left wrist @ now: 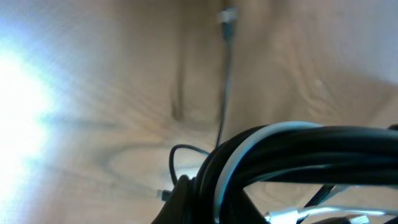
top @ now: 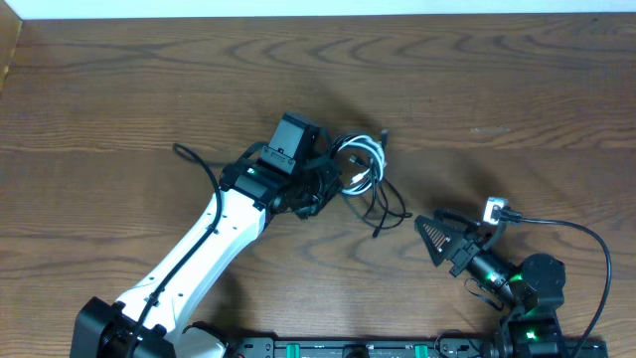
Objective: Untangle cables
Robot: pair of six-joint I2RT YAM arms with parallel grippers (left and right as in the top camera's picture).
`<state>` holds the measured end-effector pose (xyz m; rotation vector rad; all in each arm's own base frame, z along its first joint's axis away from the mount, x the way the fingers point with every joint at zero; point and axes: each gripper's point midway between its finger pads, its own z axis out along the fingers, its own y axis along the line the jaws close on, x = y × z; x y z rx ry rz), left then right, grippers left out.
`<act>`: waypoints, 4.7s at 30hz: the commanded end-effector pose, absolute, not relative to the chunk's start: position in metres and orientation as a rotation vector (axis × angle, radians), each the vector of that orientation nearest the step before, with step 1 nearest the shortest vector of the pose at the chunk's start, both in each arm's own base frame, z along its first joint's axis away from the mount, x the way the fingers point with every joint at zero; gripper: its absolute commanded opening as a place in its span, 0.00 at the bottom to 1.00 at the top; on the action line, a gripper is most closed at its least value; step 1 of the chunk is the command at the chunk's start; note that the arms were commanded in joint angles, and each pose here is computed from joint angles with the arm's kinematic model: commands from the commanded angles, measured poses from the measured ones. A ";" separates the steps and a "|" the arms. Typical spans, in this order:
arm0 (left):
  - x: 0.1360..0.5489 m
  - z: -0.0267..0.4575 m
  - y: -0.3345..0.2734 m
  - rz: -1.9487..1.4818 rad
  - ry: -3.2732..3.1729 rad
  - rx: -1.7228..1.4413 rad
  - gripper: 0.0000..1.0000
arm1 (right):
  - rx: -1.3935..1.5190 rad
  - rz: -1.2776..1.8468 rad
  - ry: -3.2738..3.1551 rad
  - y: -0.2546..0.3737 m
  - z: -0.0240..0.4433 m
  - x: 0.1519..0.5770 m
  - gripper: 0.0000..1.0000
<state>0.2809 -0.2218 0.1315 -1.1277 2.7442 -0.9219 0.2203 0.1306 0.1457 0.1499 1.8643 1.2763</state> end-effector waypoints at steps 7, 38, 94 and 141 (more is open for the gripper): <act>0.247 0.120 -0.228 -0.823 2.753 -1.527 0.08 | -0.008 1.277 1.857 0.140 0.148 0.210 0.93; 0.236 0.140 -0.299 -0.971 2.705 -1.089 0.08 | -0.116 1.241 1.855 0.157 0.146 0.203 0.27; 0.191 0.153 -0.326 -0.974 2.460 1.016 0.08 | 0.143 0.920 2.026 0.116 0.092 0.226 0.01; 0.249 0.133 -0.274 -0.434 2.318 1.187 0.08 | -0.165 1.132 1.841 0.150 0.142 0.209 0.76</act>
